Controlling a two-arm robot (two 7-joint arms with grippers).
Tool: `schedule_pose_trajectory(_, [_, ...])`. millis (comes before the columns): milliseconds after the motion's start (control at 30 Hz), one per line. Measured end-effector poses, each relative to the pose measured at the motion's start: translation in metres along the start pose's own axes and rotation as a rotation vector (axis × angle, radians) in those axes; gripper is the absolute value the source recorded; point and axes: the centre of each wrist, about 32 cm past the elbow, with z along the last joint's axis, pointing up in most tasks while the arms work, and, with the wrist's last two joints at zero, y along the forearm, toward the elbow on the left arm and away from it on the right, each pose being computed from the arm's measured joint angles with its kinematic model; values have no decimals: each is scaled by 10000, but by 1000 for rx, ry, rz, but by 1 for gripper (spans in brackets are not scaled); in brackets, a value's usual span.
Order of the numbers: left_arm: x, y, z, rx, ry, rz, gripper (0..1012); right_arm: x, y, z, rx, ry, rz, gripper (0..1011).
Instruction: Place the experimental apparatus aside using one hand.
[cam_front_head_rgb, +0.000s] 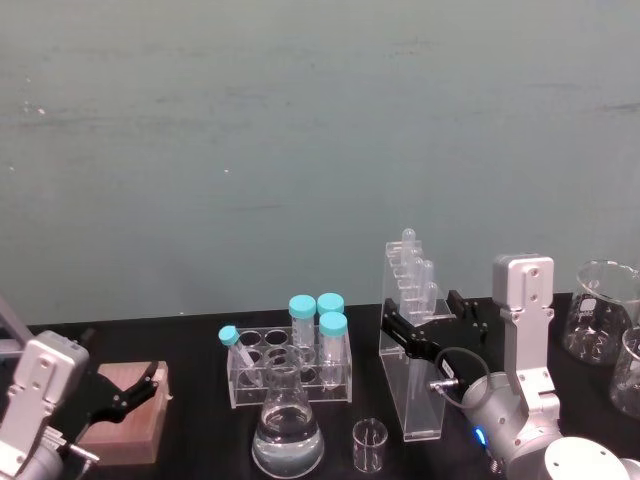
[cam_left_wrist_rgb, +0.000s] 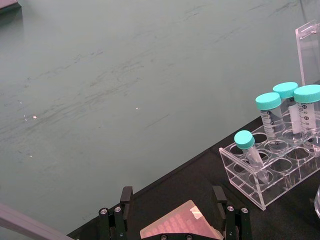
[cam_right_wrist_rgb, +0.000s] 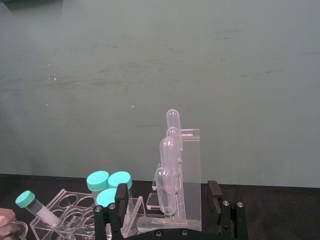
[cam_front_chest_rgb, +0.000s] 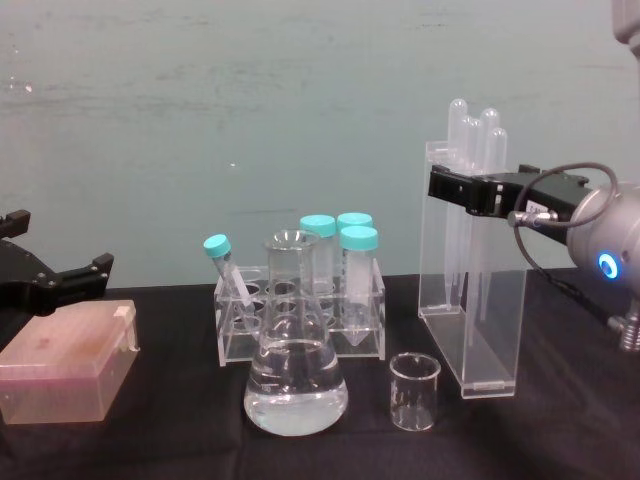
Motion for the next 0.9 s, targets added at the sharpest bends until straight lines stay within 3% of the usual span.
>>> schedule_pose_trajectory(767, [0,0,0,0,0,0,1000,-2,-3,0,1,1,-2,1000])
schedule_pose_trajectory(900, [0,0,0,0,0,0,1000,-2,-3,0,1,1,-3,932])
